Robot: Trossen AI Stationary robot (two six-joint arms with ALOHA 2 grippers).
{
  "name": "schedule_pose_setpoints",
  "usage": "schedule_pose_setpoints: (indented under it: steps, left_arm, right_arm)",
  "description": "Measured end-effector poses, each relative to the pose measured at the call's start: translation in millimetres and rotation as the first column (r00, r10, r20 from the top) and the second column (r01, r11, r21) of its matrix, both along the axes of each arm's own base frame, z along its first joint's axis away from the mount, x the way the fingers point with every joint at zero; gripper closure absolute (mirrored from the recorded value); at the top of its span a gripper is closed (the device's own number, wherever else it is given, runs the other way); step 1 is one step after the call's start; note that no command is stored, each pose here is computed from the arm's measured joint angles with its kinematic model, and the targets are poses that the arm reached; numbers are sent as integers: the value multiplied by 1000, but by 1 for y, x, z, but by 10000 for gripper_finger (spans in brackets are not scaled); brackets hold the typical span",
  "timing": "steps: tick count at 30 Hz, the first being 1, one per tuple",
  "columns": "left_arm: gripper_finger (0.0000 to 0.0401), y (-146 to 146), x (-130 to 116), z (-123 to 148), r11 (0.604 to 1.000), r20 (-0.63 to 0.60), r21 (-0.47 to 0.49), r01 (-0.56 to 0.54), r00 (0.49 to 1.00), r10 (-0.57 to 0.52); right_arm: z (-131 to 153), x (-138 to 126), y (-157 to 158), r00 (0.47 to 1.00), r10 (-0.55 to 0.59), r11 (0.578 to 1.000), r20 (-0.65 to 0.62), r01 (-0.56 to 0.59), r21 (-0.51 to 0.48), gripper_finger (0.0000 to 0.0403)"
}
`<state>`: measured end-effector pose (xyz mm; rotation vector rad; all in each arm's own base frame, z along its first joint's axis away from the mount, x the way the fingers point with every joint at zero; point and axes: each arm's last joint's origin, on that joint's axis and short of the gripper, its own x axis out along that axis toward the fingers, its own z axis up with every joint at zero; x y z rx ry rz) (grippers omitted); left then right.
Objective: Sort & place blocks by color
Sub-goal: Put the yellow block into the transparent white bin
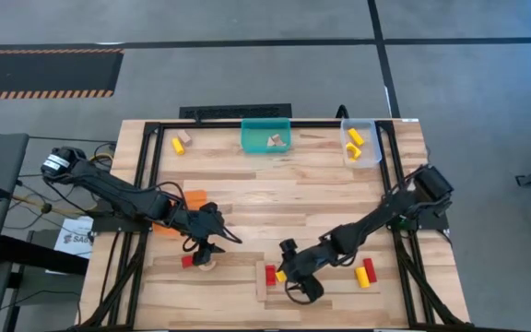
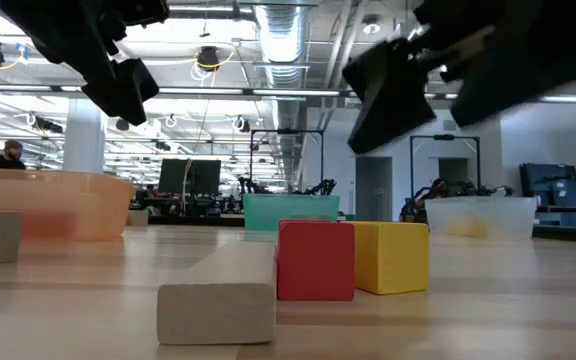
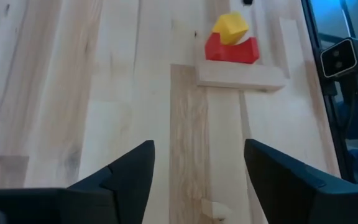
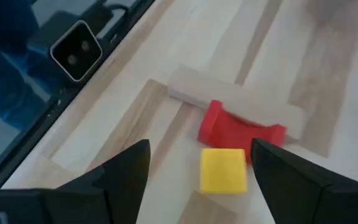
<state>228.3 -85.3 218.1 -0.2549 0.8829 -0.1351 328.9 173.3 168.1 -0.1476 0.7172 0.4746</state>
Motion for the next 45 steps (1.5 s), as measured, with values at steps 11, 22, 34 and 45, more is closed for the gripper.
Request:
schedule_pose_setpoints:
  steps: [11,22,34,45]
  left_arm:
    - [165,-1,0,0,1000,-5,-9,-9,1000,9]
    - [165,-1,-1,-1,1000,-10,-4,-6,1000,6]
    - [165,0,-3,-3,1000,-41,4,-10,999,10]
    - [165,1,-3,-3,1000,-47,0,-11,999,11]
  right_arm:
    - [-26,8,-4,993,-107,993,-52,104,-58,106]
    - [-54,13,4,990,-122,991,-72,117,-70,109]
    - [-36,9,-6,984,-153,987,-96,148,-58,278]
    - [52,-28,-87,908,-396,908,-136,366,-205,278]
